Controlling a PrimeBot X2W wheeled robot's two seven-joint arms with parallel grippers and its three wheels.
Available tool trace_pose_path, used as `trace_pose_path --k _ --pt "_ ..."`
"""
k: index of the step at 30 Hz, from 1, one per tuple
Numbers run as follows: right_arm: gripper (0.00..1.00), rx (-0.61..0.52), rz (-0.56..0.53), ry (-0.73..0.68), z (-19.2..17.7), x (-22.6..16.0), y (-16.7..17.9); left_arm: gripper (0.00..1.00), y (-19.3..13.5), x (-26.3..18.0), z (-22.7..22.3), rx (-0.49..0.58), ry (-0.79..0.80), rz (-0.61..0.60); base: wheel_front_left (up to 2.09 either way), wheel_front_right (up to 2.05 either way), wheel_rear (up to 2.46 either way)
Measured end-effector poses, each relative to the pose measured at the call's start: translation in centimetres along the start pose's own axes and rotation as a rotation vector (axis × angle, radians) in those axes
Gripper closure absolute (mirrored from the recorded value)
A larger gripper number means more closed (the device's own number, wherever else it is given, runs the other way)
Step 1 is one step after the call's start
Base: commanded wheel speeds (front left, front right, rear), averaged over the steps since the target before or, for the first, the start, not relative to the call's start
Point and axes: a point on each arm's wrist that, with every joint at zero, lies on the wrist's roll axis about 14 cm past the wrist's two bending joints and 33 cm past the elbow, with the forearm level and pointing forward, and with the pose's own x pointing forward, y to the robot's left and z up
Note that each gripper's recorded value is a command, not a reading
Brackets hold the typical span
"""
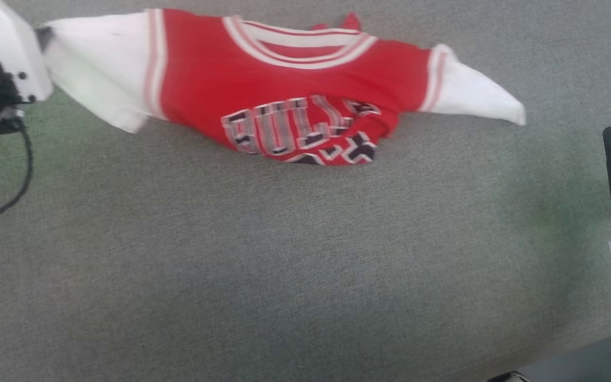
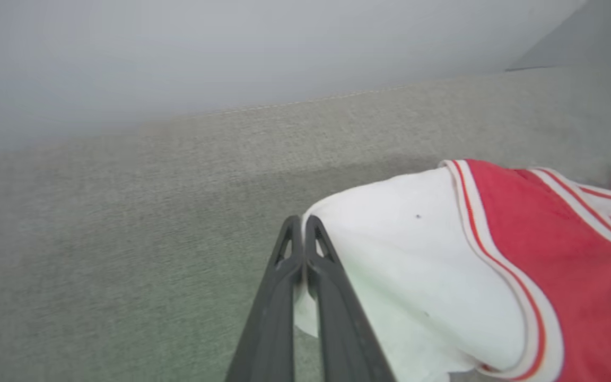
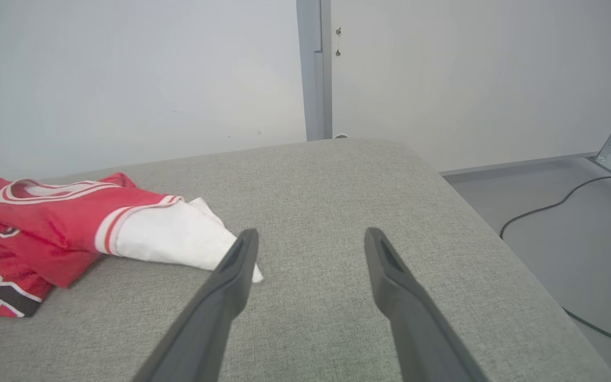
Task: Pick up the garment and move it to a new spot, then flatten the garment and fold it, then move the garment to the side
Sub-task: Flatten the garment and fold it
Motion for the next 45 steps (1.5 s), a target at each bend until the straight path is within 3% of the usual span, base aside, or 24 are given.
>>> trace_pose_path --k 3,8,17,20,21,22,23,33,41,45 --pt "0.00 -0.003 -0.001 0.000 0.1 -0.1 -0.2 1.00 2.9 -0.2 0.7 -0.044 -0.064 0.120 0.00 0.00 0.00" --pt "0.00 -0.004 -0.002 0.000 0.3 -0.3 -0.3 1.00 5.9 -0.6 -0.7 0.008 -0.051 0.262 0.00 0.00 0.00" --pt "0.00 -0.025 0.023 0.008 0.5 0.1 0.0 1.00 7.9 -1.3 -1.8 -0.021 -0.078 0.344 0.00 0.00 0.00" --pt "0.00 -0.024 0.038 0.001 0.8 0.4 0.4 0.98 7.5 -1.7 -2.1 -0.014 -0.071 0.320 0.00 0.00 0.00" --pt "0.00 -0.023 0.045 -0.001 0.9 0.6 0.6 0.70 7.1 -1.7 -2.3 -0.031 -0.067 0.301 0.00 0.00 0.00" --pt "0.00 -0.022 0.052 -0.001 0.9 0.7 0.8 0.31 6.7 -1.8 -2.4 -0.042 -0.069 0.285 0.00 0.00 0.00" --pt "0.00 -0.021 0.061 -0.004 1.0 0.8 1.1 0.00 6.4 -1.9 -2.3 -0.034 -0.075 0.269 0.00 0.00 0.00" --pt "0.00 -0.033 0.149 0.000 2.1 1.4 3.7 0.00 4.6 -6.4 -0.4 0.014 -0.357 0.158 0.00 0.00 0.00" --pt "0.00 -0.074 0.269 0.094 1.3 2.7 7.2 0.00 1.4 -10.9 -5.3 0.035 -0.510 0.084 0.00 0.00 0.00" --pt "0.00 -0.113 0.352 0.155 1.1 4.2 9.6 0.00 0.7 -13.5 -8.3 0.007 -0.544 0.123 0.00 0.00 0.00"
